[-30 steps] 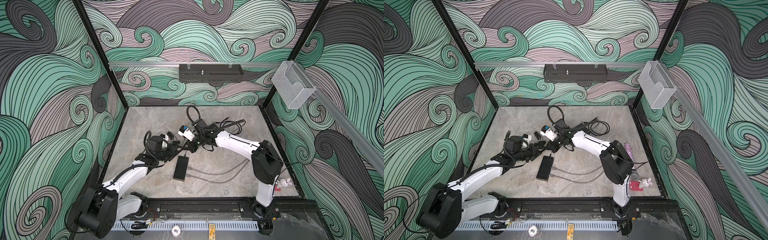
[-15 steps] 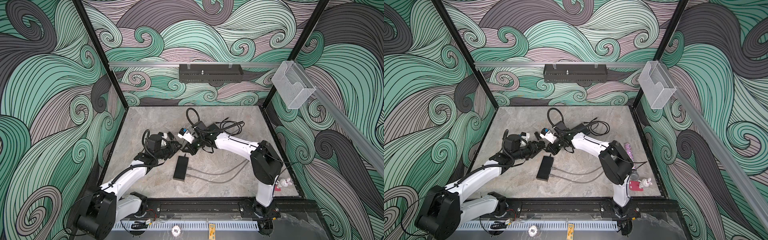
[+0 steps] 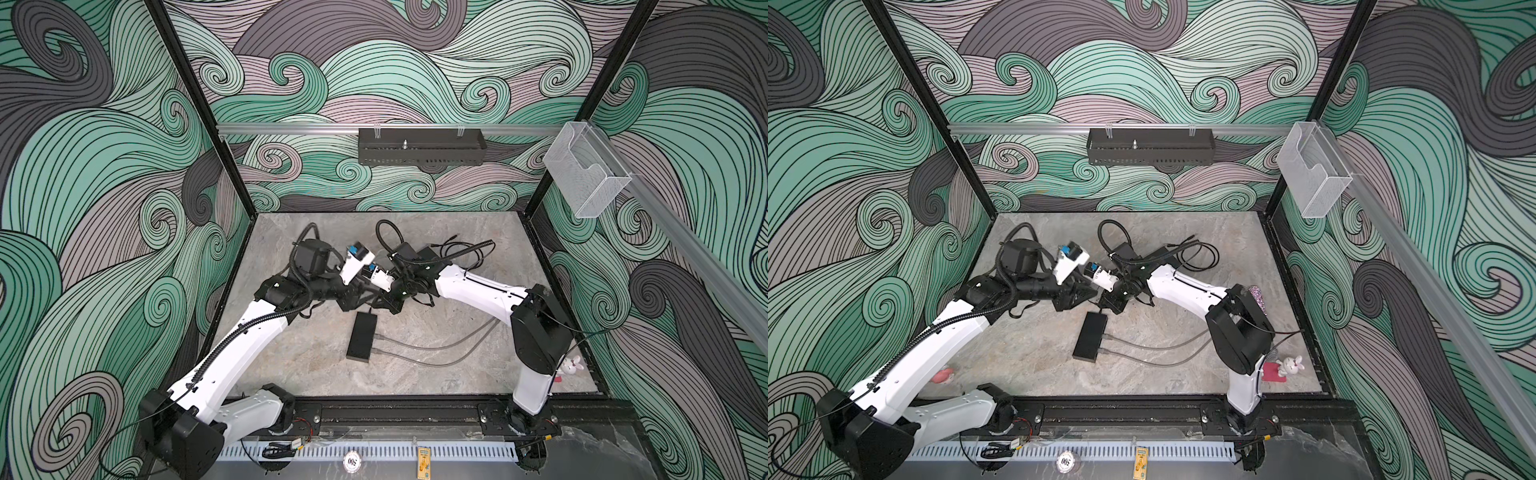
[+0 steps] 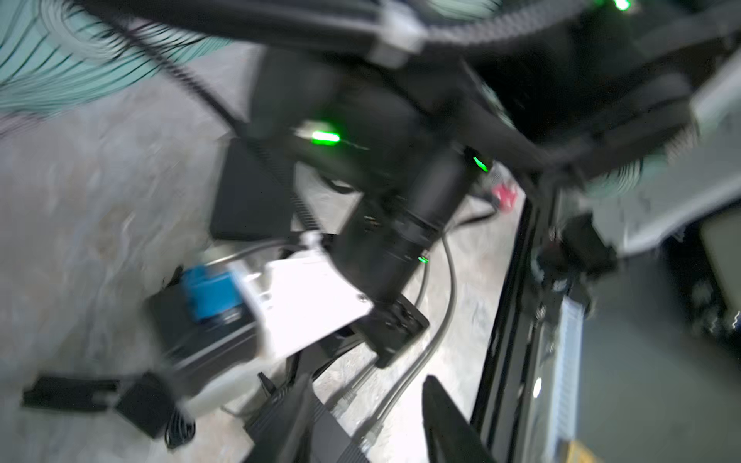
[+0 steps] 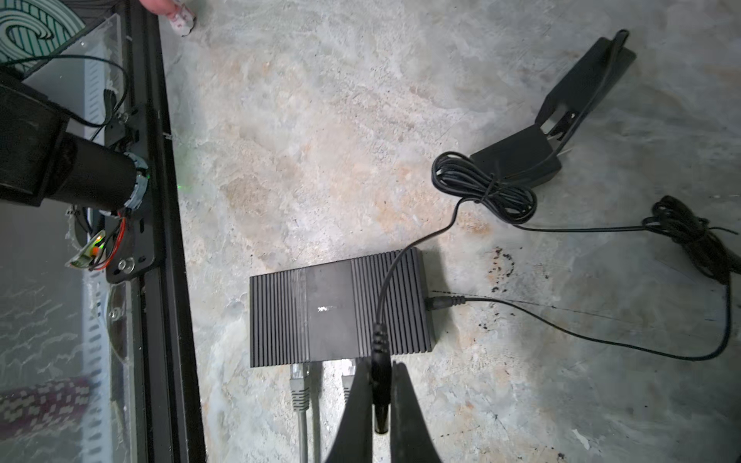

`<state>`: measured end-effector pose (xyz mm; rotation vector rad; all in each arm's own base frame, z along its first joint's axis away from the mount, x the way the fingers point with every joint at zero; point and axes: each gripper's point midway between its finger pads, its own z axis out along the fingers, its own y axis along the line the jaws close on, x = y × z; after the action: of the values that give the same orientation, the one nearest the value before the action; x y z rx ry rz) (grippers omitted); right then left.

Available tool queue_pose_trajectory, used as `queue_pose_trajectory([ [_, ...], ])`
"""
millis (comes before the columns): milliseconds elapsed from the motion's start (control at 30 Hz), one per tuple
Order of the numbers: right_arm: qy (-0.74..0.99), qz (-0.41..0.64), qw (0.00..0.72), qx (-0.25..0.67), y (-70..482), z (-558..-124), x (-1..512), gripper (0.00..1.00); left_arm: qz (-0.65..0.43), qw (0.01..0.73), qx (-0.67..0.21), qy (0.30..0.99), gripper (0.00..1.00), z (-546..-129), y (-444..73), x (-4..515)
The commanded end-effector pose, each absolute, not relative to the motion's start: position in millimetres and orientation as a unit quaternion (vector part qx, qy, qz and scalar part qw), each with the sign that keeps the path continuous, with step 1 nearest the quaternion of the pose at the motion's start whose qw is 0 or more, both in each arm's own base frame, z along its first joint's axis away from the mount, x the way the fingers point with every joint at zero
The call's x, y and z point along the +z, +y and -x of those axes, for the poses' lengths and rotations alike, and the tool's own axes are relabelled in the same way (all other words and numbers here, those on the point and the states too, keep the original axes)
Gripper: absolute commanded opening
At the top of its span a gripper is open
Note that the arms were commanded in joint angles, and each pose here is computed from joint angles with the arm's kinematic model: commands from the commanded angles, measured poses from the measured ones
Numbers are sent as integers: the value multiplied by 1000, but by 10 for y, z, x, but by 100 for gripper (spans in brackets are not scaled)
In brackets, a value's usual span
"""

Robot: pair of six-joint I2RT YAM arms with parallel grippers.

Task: Insert the plug into the switch port

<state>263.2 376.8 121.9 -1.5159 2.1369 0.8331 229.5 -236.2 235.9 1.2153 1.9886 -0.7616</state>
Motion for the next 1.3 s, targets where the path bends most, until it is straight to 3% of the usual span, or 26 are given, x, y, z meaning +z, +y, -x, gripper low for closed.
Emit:
queue_pose_trajectory([
  [0,742,556,177,329,3751,-2427,1302,0,-626,227,-207,717,38,-1940,-2106,1702],
  [100,743,552,165,341,3723,-2344,1284,0,-635,269,-197,697,35,-1944,-2106,1822],
  [233,741,550,151,354,3663,-2225,1257,0,-637,406,-210,621,37,-1809,-2185,2249],
  [333,729,555,147,372,3625,-2107,1294,0,-655,473,-191,558,48,-1695,-2167,2286],
  [533,695,574,146,409,3567,-1883,1378,0,-742,391,-223,496,50,-1374,-2173,1927],
  [867,665,564,170,459,3543,-1650,1701,0,-720,401,-227,518,48,-1460,-2239,1904],
  [1033,653,553,182,484,3669,-1634,1891,0,-659,446,-181,578,38,-1678,-2145,2274],
  [1133,641,556,182,497,3771,-1574,2015,0,-585,506,-157,614,45,-1734,-1985,2692],
  [1267,624,566,172,510,3866,-1422,2139,0,-515,565,-175,620,51,-1501,-1767,3022],
])
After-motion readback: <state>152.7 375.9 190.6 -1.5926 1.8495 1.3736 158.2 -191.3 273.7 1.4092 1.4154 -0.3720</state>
